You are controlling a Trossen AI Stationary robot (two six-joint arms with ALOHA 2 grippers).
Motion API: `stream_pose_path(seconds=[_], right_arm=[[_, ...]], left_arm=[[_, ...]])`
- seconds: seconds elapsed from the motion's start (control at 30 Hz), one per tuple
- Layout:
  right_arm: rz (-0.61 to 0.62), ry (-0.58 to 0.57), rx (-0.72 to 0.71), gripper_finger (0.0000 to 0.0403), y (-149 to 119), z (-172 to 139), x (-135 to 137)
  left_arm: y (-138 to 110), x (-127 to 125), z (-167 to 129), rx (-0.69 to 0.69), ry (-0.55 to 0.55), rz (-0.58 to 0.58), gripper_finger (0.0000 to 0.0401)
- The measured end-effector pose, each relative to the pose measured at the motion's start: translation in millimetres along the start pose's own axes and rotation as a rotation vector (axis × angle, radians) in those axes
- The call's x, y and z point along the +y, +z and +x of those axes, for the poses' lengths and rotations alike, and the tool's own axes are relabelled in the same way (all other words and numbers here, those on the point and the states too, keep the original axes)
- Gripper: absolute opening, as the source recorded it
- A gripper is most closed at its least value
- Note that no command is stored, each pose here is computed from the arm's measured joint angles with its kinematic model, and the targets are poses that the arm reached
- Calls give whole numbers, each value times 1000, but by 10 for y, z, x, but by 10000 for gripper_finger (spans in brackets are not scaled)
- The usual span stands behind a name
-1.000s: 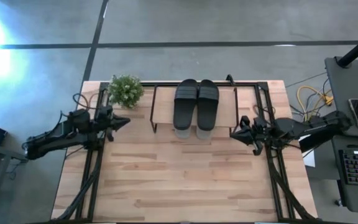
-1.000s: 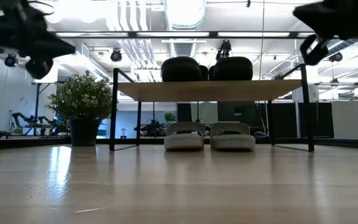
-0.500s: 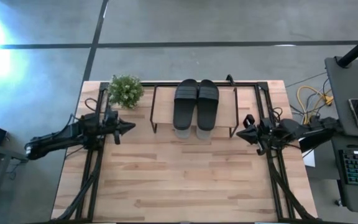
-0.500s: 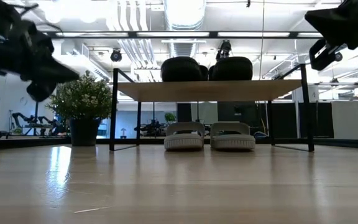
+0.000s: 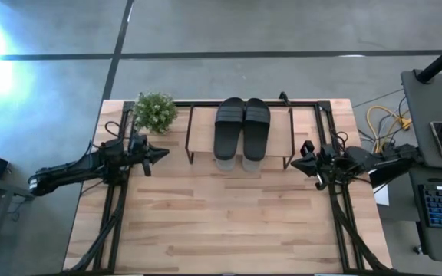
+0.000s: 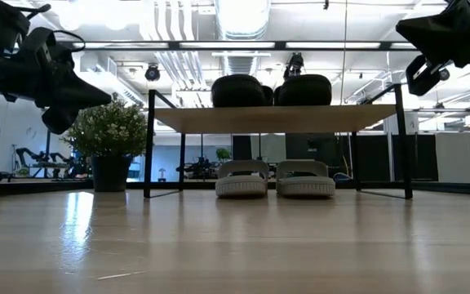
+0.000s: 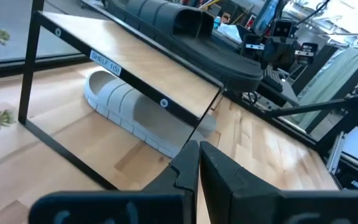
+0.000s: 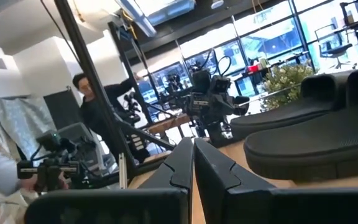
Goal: Pick and place slides into the shelf
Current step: Return to Home Position
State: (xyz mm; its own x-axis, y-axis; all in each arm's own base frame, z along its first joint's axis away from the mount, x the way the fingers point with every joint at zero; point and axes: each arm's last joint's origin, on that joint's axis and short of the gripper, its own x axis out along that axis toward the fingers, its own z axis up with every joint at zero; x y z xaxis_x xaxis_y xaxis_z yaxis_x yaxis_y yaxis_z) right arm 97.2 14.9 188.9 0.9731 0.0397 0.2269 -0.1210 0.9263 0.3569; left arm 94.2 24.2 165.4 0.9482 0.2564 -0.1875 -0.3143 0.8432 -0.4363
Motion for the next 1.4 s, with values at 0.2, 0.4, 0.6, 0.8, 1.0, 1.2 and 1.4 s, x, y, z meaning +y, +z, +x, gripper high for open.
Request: stream_pose_path(seconds=[0.2,0.4,0.6,0.8,1.0,1.2,1.4], right_arm=[[-3,-6,16,9,-15,11,-3],[-2,-6,15,9,-14,11,-3],[-2,-7,15,9,-14,11,-4],[-2,-7,15,9,-14,11,-4],[-2,-7,15,9,-14,11,-4],[-2,-7,14,9,-13,11,-3],[-2,-7,14,9,-12,11,-3]], left_arm=[[-13,6,16,19,10,0,0],[-29,14,32,39,20,1,0],[-42,20,45,56,29,1,0],[-52,25,55,70,36,1,0],[-49,24,67,63,34,1,0],[-18,9,81,19,14,0,0],[-28,14,85,13,11,0,0]])
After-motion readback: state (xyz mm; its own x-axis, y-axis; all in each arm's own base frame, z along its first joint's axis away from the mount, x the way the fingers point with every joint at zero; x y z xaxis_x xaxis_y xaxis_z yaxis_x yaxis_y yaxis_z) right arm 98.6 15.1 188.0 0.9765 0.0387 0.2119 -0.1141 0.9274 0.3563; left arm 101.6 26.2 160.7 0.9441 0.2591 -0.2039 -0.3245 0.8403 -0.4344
